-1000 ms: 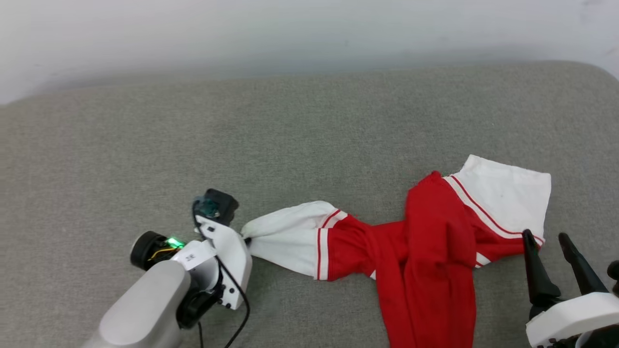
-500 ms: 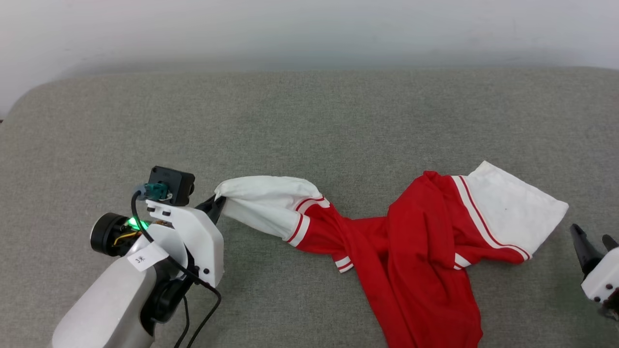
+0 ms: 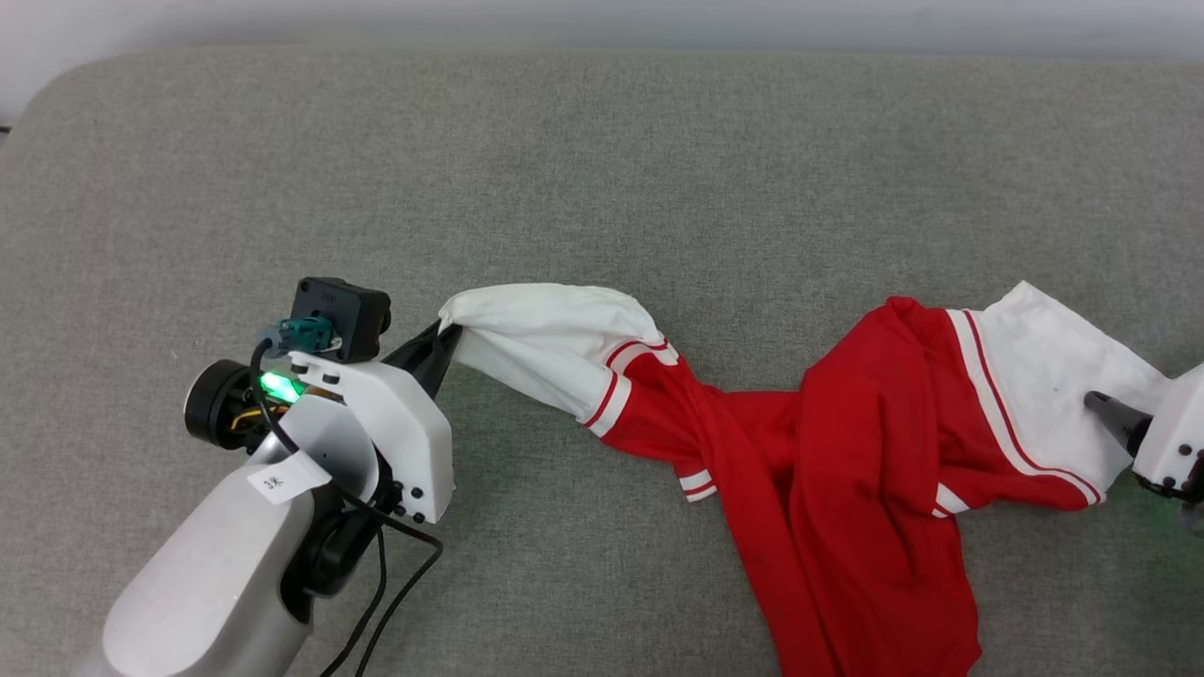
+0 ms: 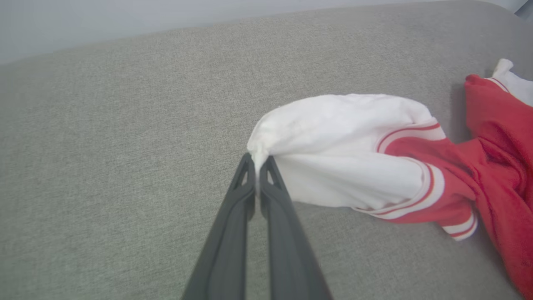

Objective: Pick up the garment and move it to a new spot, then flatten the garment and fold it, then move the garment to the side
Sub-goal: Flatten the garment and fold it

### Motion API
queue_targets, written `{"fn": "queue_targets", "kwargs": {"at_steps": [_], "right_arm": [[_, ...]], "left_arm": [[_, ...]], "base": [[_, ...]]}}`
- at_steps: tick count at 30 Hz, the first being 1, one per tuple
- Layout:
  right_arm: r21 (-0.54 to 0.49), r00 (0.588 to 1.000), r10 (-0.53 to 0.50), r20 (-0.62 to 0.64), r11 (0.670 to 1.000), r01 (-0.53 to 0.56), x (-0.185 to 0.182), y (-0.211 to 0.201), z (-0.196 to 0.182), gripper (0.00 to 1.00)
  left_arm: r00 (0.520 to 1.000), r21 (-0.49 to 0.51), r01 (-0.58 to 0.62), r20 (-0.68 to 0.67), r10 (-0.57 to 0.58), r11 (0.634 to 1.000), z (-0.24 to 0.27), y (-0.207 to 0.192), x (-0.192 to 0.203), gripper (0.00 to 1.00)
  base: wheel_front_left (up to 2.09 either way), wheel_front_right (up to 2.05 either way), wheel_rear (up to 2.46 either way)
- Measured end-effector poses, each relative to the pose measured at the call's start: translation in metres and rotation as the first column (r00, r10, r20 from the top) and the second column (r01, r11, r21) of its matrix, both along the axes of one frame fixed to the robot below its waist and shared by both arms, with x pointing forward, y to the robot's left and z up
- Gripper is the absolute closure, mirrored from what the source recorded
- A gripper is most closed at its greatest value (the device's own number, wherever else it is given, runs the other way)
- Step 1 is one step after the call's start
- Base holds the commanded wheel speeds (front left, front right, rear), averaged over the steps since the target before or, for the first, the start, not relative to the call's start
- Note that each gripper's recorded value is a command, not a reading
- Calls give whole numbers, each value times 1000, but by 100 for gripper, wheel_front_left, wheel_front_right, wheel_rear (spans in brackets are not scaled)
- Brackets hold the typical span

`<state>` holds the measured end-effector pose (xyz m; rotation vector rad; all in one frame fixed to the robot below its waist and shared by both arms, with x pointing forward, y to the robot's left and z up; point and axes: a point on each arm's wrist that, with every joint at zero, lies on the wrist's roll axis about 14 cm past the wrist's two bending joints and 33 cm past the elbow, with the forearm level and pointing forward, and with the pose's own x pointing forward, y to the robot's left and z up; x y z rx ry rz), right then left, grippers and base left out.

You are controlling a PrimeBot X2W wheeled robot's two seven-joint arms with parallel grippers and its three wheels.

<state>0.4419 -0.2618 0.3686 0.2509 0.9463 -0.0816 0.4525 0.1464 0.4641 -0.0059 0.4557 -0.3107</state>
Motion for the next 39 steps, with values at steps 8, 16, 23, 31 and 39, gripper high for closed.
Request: {"fn": "queue_targets", "kwargs": {"at_steps": [8,16,23,31,39], "right_arm": [[33,996,36,-77,999,-34,-1,8,-10,100],[-92,973,64,221,995,-45,33,-6,61,100],[-187,837,95,539,982,9,49,-18,165,100],[-250,685,164,710,968,27,47,-13,237,100],[-277,580,222,784,961,8,57,4,283,100]], "left_arm": [[1000,0,-16,-8,16,1000,-7,7,4,100],[992,-5,-53,111,53,999,24,16,12,100],[942,-41,-113,314,121,993,88,33,28,100],[864,-70,-120,485,139,990,148,40,36,100],[808,-106,-101,572,144,989,193,38,53,100]], "base": [[0,0,0],[0,0,0],[0,0,0],[0,0,0],[0,0,0]]}}
